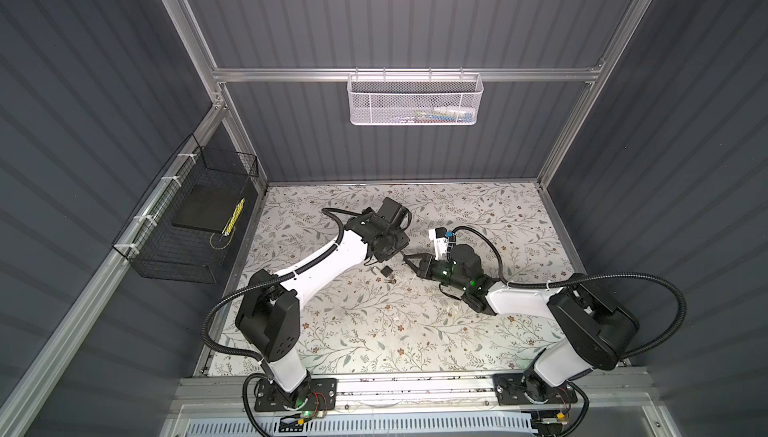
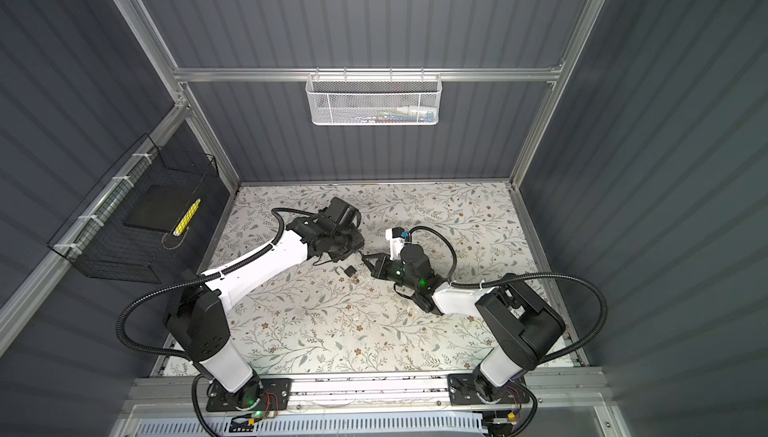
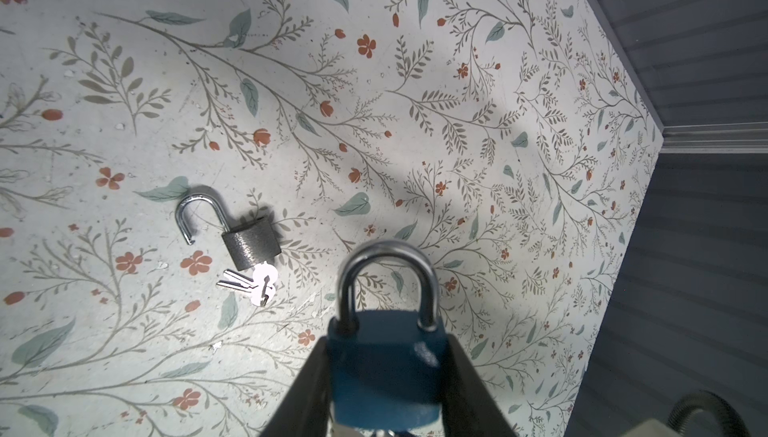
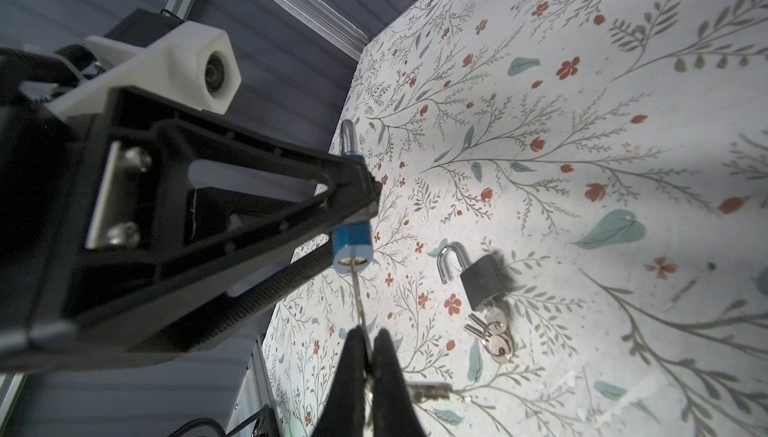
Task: Unlock with the key
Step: 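Move the silver key in the right gripper toward the blue padlock's keyhole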
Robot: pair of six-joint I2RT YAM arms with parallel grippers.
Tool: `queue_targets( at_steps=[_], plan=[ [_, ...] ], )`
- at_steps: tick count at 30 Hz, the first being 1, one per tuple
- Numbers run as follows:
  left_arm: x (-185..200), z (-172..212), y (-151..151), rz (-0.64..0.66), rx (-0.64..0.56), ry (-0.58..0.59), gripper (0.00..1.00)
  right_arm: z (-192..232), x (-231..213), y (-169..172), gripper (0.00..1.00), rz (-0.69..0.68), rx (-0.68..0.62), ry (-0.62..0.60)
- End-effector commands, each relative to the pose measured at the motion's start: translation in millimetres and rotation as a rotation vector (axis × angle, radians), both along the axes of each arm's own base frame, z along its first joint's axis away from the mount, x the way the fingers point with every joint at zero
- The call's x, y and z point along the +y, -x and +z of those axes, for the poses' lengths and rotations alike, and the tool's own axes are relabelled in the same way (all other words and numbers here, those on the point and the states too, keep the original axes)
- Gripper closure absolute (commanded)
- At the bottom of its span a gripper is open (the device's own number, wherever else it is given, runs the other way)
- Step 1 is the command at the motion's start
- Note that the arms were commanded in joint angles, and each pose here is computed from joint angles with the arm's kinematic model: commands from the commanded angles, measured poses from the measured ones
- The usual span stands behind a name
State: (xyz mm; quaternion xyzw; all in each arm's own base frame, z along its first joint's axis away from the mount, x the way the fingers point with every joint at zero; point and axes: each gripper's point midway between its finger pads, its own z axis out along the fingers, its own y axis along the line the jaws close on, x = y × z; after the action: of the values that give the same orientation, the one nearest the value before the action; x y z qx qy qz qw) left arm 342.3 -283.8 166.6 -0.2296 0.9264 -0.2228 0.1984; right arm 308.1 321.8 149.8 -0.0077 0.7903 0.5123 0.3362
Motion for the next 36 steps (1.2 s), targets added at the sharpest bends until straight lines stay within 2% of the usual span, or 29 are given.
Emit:
queue_targets(
  at_steps=[1,12,36],
  plan=[
    [-2.6,14.5,3.3,-0.003,-0.015,0.045,0.78,11.5,1.1,-11.3,1.00,-0.048,0.005,-0.006],
    [-4.5,18.0,2.3,0.002,-0.023,0.060,0.79,19.5,5.7,-10.3,1.00,-0.076,0.001,-0.001],
    [-12.7,18.5,4.3,-0.034,-0.017,0.091,0.80,7.3,1.9,-8.2,1.00,-0.087,0.016,0.024]
  ],
)
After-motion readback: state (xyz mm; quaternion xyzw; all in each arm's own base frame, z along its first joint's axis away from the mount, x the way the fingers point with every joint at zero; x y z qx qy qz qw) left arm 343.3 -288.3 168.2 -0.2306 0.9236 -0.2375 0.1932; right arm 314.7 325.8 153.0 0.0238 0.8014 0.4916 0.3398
